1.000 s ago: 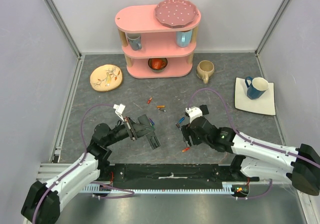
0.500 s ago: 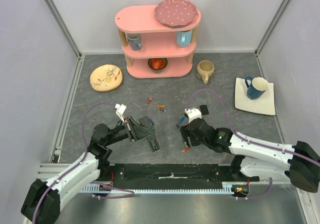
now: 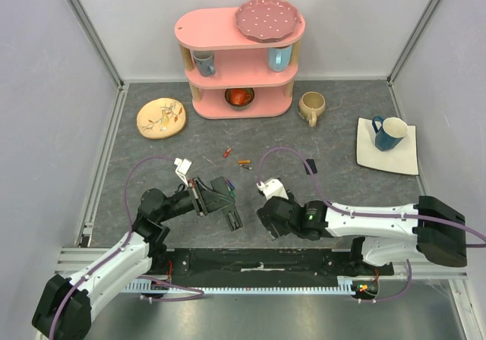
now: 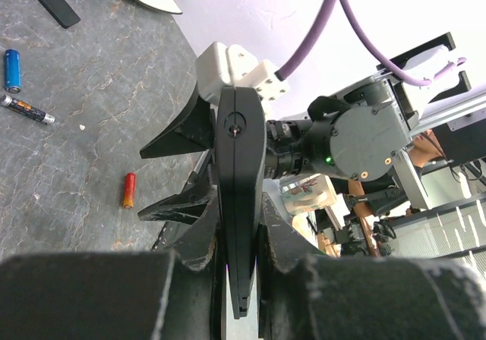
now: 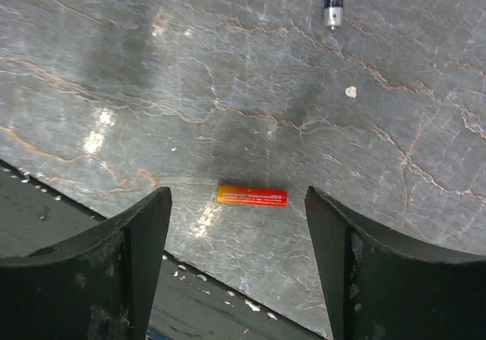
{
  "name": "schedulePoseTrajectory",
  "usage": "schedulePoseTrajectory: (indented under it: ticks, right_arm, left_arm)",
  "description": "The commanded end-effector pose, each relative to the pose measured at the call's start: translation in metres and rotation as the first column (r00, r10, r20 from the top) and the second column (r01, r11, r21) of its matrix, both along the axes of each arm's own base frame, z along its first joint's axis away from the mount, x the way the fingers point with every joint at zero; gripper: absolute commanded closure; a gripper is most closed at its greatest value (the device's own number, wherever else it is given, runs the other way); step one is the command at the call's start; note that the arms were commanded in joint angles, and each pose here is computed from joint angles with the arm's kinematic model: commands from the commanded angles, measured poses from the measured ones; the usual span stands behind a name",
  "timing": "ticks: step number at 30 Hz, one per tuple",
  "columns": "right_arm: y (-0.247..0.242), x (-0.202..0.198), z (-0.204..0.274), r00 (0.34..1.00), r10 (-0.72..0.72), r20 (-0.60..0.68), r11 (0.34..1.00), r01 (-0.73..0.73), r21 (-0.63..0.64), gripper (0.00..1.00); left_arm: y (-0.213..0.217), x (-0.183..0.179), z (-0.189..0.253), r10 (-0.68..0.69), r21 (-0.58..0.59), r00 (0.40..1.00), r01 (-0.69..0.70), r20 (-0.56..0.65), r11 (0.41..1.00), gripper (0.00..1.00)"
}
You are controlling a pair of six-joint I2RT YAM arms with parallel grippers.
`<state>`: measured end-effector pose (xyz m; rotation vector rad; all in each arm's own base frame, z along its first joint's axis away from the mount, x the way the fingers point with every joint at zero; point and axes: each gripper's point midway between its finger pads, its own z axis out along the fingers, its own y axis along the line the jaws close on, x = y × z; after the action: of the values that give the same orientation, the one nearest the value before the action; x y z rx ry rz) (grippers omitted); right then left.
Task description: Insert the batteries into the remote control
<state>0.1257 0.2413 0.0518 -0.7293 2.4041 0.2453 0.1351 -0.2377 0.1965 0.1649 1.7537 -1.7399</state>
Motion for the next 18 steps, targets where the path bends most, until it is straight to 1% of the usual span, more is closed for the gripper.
schedulePoseTrajectory:
  ticks: [1,6,10,18]
  right_arm:
    - [0.001,0.007,0.001,0.997,-0.065,0.033,0.997,0.066,-0.027,0.21]
    - [-0.004,0.007,-0.004,0.996,-0.077,0.04,0.996,0.079,-0.041,0.21]
    - [-0.009,0.002,-0.016,0.997,-0.071,0.015,0.995,0.071,-0.072,0.21]
    - [-0.007,-0.002,-0.025,0.998,-0.062,-0.009,0.997,0.061,-0.047,0.22]
  left_arm:
    - [0.001,-0.003,0.003,-0.008,0.0,0.999,0.008,0.05,1.0,0.98]
    - [0.003,-0.005,0.001,-0.005,0.005,0.999,0.004,0.052,1.0,0.98]
    - [0.003,-0.005,-0.001,-0.005,0.008,0.999,0.004,0.048,1.0,0.98]
    - [0.003,-0.006,-0.002,-0.007,0.006,0.999,0.006,0.043,1.0,0.98]
